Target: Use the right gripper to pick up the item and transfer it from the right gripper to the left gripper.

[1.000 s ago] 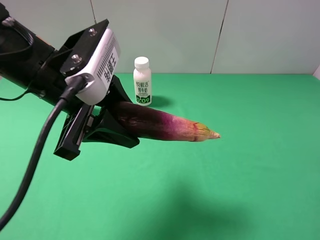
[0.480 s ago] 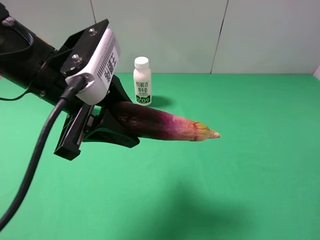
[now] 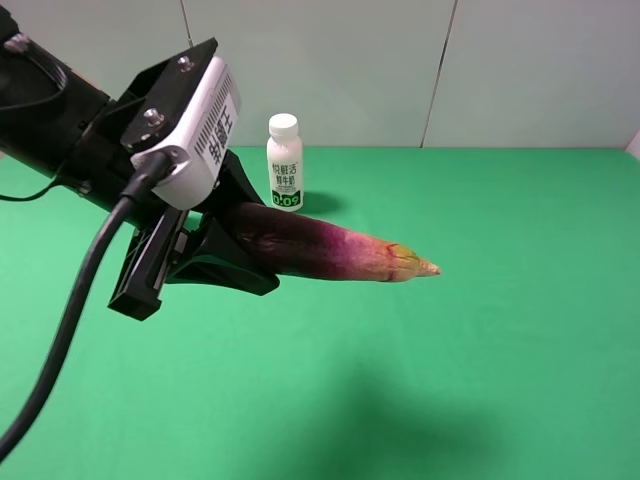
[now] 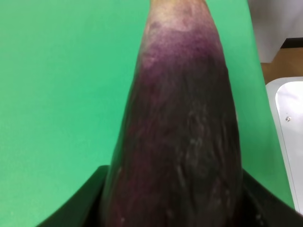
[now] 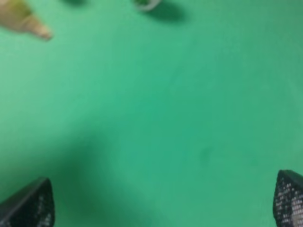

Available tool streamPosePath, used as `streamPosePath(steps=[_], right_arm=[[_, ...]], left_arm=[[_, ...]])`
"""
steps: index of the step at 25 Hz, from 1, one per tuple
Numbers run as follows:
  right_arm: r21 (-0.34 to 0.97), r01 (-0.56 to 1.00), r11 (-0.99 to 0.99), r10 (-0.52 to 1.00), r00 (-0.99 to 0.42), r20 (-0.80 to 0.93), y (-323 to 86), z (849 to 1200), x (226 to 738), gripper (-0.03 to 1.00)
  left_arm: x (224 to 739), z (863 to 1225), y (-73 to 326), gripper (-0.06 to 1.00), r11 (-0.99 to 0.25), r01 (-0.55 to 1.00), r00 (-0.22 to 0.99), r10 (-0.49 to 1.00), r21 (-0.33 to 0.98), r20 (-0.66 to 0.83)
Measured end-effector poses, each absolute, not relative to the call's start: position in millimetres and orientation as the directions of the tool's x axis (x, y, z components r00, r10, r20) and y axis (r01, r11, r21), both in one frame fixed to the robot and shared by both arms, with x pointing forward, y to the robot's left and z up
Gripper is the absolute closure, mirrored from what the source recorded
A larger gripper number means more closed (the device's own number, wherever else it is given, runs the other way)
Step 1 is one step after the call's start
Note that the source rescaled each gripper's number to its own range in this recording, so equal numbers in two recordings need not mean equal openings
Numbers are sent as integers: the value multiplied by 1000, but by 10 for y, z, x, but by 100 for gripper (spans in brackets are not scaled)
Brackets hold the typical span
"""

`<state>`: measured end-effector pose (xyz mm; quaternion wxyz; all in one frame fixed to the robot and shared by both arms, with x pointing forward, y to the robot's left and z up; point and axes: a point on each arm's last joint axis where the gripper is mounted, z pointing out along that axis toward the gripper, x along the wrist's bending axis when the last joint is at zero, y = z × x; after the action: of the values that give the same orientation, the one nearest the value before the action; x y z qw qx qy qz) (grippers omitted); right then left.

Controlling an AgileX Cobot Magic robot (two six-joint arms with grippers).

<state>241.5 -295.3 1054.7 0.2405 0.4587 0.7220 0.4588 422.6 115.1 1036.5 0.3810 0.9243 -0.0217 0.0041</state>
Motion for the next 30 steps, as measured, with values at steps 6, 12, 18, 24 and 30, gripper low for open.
streamPosePath(steps=[6, 12, 18, 24, 30], right_arm=[[906, 417, 74, 941, -329, 75, -2986, 10548, 2345, -3], [906, 420, 49, 959, -274, 75, -2983, 10548, 2344, -3], [906, 420, 49, 959, -274, 75, -2983, 10548, 2344, -3], [906, 420, 49, 959, -274, 75, -2983, 10548, 2344, -3], [906, 420, 49, 959, -274, 75, -2983, 10548, 2344, -3]], left_arm=[[4235, 10365, 1151, 94, -709, 12, 1000, 10, 705, -8], [4300, 10392, 1153, 94, -674, 198, 976, 200, 712, -83], [4369, 10577, 1209, 94, -550, 321, 906, 415, 771, -81], [4364, 10707, 1316, 94, -468, 415, 823, 558, 780, -104], [4373, 10623, 1498, 94, -458, 547, 698, 712, 701, -80]])
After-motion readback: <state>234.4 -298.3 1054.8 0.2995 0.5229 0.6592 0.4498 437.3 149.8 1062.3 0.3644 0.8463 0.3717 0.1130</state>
